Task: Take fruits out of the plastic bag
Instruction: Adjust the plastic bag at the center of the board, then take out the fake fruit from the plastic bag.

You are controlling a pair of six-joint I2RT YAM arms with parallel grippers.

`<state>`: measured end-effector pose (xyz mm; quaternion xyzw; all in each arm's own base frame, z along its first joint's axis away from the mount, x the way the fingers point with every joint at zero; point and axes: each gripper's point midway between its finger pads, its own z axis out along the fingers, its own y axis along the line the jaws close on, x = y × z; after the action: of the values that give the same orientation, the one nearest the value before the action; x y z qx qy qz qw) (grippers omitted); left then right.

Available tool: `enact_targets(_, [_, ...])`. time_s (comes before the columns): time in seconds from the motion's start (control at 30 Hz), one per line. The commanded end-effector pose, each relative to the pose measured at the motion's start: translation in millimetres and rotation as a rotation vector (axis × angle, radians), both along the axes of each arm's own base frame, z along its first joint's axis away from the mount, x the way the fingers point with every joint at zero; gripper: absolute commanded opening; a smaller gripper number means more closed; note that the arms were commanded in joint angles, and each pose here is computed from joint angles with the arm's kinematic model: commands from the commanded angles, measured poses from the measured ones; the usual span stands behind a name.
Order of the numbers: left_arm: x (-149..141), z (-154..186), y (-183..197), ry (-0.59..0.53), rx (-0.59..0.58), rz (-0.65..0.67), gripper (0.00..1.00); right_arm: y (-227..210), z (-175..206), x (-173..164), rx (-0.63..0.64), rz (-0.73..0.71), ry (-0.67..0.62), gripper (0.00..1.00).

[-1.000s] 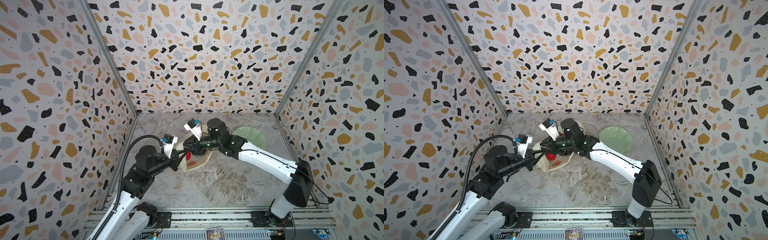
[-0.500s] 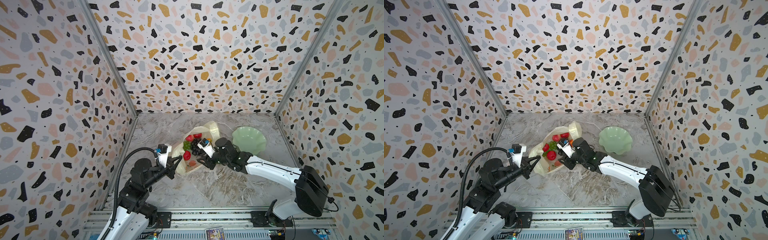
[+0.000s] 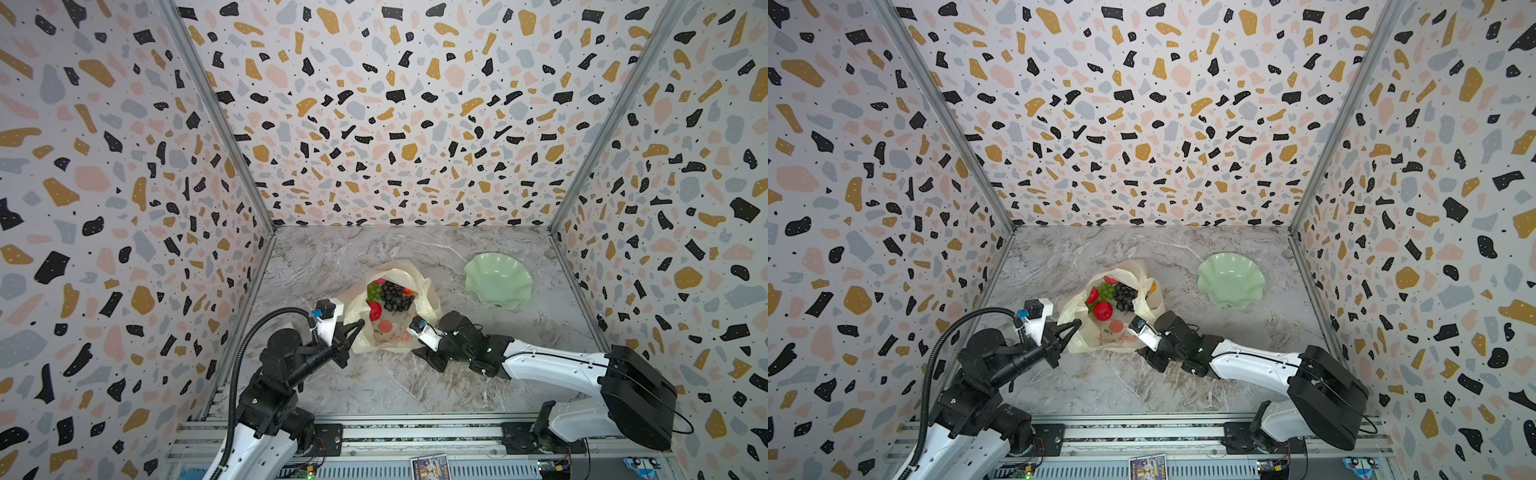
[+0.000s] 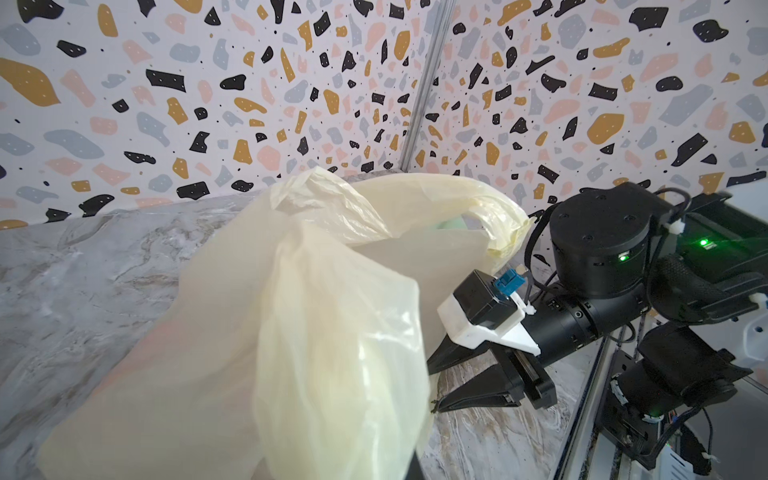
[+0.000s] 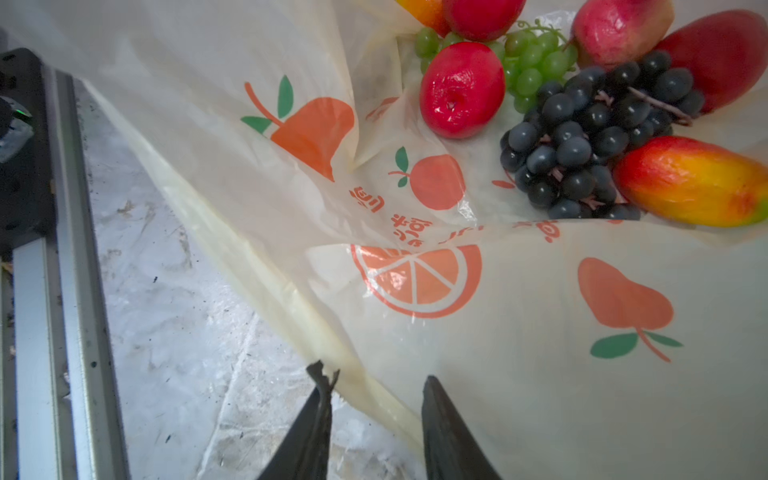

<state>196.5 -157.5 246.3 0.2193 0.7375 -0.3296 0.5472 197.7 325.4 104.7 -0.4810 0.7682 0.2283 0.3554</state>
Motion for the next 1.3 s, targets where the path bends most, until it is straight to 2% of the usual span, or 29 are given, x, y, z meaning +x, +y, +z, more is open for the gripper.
enact_targets(0.0, [-1,5,-5,-0.059,0.011,-0.040,0.00,24,58,25,0.133,-0.073,-0.084,0.38])
enact_targets(0.13, [-1,0,-5,-0.055,0.033,-0.041,0.00,49,91,51,0.235,-0.161,-0.093,0.38])
enact_targets(0.33, [-2,4,2,-0.096,0.042,-0.003,0.00,83,96,82,0.286,-0.253,-0.039,0.35])
enact_targets(0.5, [-3,6,4,-0.119,0.045,0.003,0.00,106,103,92,0.332,-0.266,0.025,0.37])
enact_targets(0.63, [-3,7,4,-0.120,0.046,0.003,0.00,103,78,108,0.298,-0.310,0.025,0.37])
enact_targets(0.83, [-4,7,4,-0.124,0.047,0.000,0.00,76,39,143,0.280,-0.378,0.043,0.37])
enact_targets(1.0, [-4,8,4,-0.132,0.046,0.001,0.00,64,29,160,0.247,-0.411,0.011,0.39])
enact_targets(1.27, [-2,5,4,-0.121,0.053,0.006,0.00,77,5,171,0.193,-0.392,0.019,0.43])
